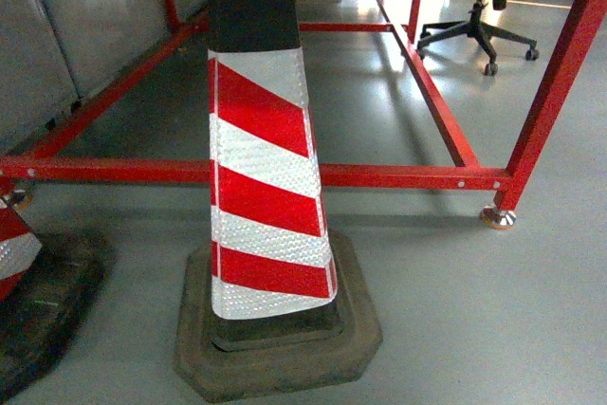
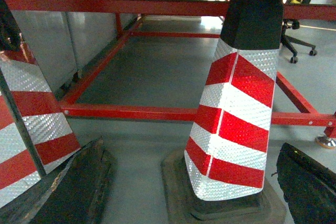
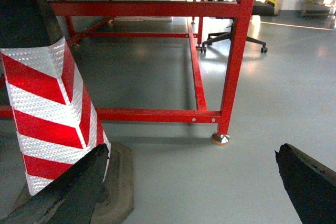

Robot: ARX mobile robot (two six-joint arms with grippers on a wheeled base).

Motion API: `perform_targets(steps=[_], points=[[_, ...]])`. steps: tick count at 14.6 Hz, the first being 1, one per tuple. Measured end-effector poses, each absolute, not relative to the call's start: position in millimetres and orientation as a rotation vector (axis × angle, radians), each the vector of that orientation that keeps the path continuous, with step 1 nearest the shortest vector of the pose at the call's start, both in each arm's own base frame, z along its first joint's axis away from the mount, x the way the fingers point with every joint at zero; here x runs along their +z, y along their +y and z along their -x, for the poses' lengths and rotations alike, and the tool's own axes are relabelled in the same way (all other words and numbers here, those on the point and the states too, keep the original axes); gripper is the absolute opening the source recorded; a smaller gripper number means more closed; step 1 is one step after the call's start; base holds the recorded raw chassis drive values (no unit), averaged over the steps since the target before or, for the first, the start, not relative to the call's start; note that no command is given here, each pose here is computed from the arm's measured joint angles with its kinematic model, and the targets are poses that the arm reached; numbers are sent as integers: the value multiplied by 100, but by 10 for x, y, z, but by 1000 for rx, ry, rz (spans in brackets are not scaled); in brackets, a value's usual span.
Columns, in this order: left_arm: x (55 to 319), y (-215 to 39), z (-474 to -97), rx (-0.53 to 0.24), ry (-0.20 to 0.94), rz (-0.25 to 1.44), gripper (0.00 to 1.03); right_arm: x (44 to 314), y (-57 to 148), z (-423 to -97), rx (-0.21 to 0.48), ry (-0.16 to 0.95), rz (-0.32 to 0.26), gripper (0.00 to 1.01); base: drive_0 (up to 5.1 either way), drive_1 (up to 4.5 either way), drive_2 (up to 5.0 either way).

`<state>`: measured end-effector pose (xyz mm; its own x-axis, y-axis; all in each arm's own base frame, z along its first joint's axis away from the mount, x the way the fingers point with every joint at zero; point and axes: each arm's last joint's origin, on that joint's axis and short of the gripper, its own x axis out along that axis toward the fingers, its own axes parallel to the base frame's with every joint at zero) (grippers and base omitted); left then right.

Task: Pick blue part to blue bin on bottom shelf

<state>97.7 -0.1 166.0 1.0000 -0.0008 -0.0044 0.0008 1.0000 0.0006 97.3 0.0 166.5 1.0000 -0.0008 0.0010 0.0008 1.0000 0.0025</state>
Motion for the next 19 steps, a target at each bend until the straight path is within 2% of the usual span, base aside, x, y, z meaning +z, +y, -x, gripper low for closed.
perform_targets(steps=[19], points=[[1660,-1,-977,0,6,-1,98,1664,0,-973,0,0,-2,98,0,0,0]])
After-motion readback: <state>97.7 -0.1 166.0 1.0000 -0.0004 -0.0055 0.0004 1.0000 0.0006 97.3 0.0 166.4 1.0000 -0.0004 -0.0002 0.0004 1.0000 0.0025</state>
